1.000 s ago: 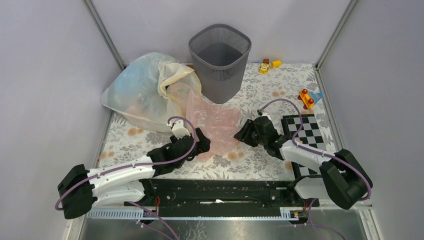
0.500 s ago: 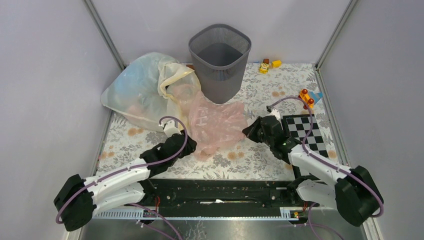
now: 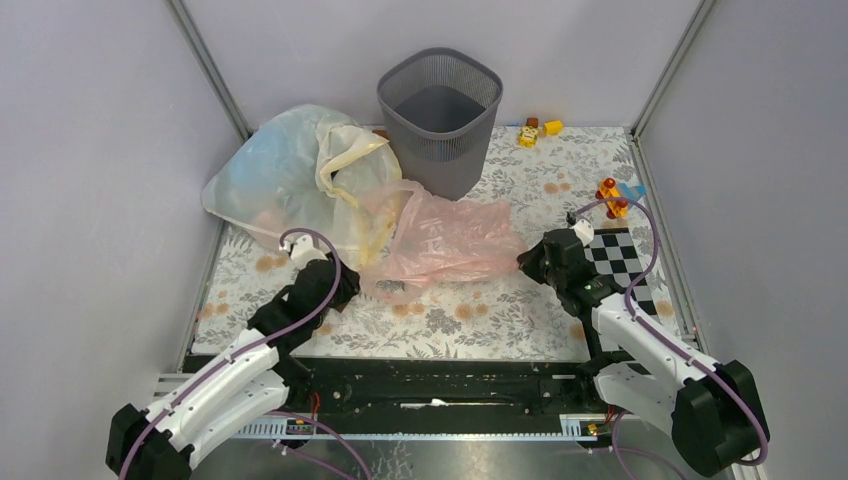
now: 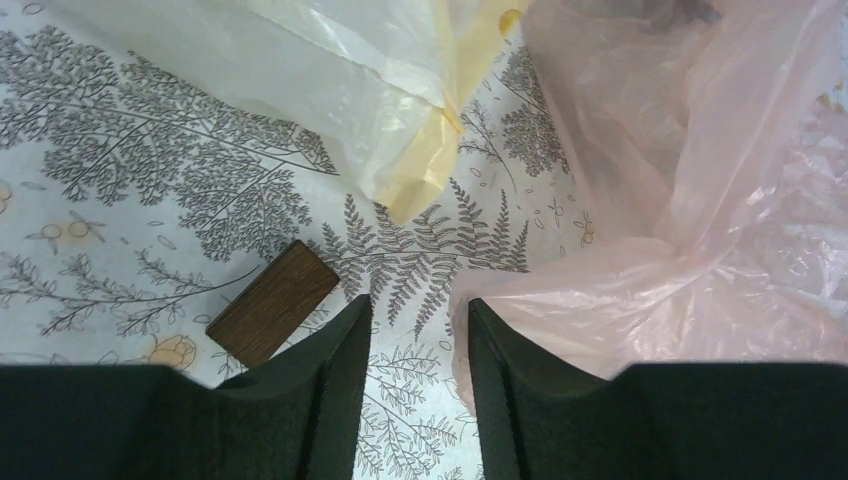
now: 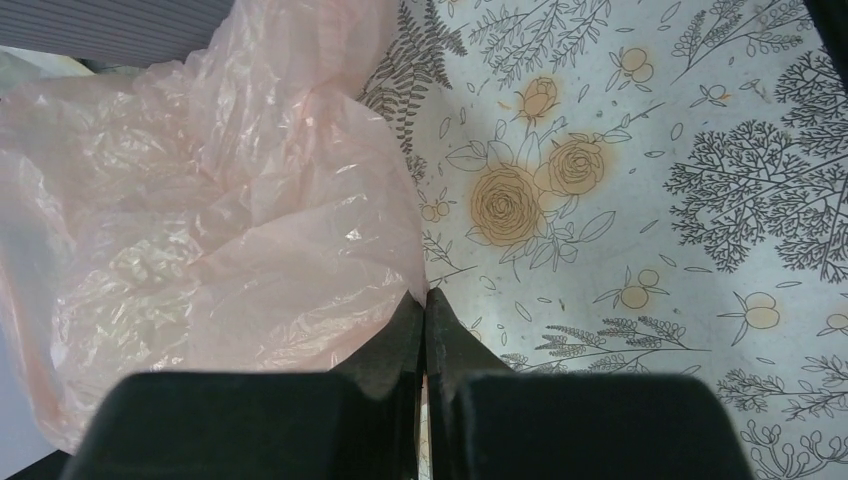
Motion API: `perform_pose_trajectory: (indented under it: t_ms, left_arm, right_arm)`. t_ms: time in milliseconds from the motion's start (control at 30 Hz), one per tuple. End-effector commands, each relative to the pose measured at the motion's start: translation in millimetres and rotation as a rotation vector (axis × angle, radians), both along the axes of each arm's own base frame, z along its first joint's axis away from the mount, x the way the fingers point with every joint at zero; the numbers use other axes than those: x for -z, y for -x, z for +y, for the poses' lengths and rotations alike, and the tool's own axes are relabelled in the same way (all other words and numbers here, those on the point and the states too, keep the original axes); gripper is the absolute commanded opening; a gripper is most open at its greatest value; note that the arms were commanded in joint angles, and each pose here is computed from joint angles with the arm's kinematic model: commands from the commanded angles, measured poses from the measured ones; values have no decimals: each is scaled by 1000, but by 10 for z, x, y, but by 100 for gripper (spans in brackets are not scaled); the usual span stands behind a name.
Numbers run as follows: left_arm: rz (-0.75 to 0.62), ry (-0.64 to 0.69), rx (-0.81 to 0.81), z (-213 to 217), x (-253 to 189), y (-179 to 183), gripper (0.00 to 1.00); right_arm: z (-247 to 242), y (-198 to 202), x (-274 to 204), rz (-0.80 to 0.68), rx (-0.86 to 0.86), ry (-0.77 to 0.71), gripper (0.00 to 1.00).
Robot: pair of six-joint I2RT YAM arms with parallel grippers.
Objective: Put the trash bags into the trash bin
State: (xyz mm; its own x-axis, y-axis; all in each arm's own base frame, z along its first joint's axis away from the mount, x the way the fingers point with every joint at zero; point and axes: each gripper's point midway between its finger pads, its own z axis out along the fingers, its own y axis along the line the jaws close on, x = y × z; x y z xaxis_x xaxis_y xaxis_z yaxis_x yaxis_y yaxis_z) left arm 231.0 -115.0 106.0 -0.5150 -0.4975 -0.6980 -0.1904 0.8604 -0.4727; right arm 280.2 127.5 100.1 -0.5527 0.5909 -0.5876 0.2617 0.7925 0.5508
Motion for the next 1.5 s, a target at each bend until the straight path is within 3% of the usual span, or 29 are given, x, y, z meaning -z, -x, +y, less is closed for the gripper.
perform_pose_trajectory:
  t_ms: [0,100,200,300,400,567,767,933,1333,1467]
  left_arm:
    - [-39,-34,-30,131,-255,-68,46]
    - [-89,-7,56,9,-470,-82,61]
    - [-169,183,404,-640,-776,84,88]
    - [-155,311,610,-1012,-885,297,99]
    - [-108,295,632,-1085,-747,394,99]
    - [-14,230,538,-963,-317,445,98]
    - [72,192,388,-711,1,475,76]
    - [52,204,300,-551,68,482,83]
    - [137,211,261,-547,445,518,80]
    - [123,227,237,-570,542,449,72]
  right_arm:
    - [-64,-20,-15,-2,34,-2,0]
    - [7,-41,-74,-19,20,-44,0]
    - [179,-109,-202,-53,-26,-123,0]
    - [333,-146,-268,-45,-74,-175,0]
    - [406,-183,-308,-36,-92,-196,0]
    - [385,-234,-361,-54,-70,-196,0]
    - [357,-235,-387,-66,-52,-198,0]
    - [335,-233,-364,-65,-40,-198,0]
    - [323,-220,-338,-66,-32,-203,0]
    - [336,-210,-332,-66,-36,-213,0]
